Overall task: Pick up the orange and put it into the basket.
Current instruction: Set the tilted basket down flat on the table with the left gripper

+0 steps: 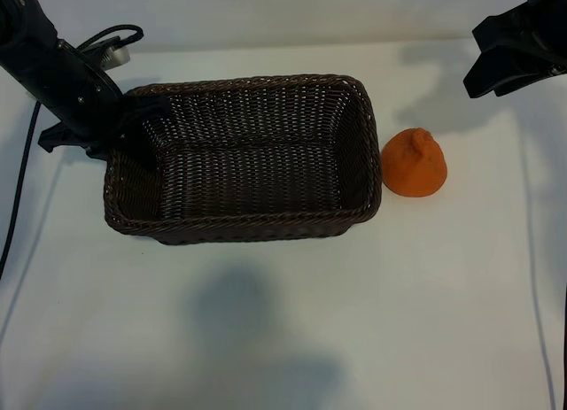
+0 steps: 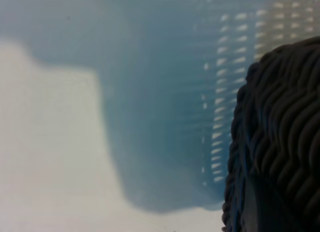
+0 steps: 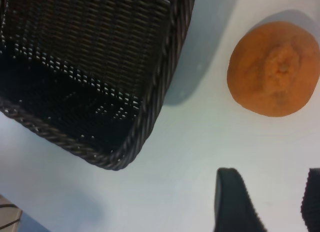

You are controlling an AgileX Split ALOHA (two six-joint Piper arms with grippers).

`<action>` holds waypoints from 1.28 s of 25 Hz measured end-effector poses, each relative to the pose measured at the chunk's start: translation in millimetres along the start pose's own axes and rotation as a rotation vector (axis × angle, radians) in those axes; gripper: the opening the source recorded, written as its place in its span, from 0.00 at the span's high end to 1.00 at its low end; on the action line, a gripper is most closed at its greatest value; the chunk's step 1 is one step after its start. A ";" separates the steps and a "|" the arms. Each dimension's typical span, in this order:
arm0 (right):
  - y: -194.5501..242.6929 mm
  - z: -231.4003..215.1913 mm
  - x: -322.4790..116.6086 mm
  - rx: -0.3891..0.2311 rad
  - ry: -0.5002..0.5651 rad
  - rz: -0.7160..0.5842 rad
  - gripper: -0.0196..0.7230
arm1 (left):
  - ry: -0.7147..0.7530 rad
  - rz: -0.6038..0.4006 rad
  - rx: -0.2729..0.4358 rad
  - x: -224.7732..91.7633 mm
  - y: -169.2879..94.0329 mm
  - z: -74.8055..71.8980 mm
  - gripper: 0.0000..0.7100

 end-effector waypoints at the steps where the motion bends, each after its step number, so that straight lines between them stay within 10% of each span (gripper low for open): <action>1: 0.0 0.0 0.0 0.000 0.000 0.000 0.49 | 0.000 0.000 0.000 0.0 0.0 0.0 0.78; 32: 0.0 0.1 0.0 0.000 0.000 0.000 0.50 | 0.011 -0.021 0.003 3.7 1.8 -3.1 0.78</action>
Point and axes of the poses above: a point on each arm's last joint axis where the gripper is mounted, y pointing out along that axis toward the gripper, z along the wrist's bending axis when the last joint is at zero, x = y × z, the point moved 9 cm from there along y, pointing out along that axis toward the gripper, and after that the axes turned 1 degree about y, right-handed, at the moved point
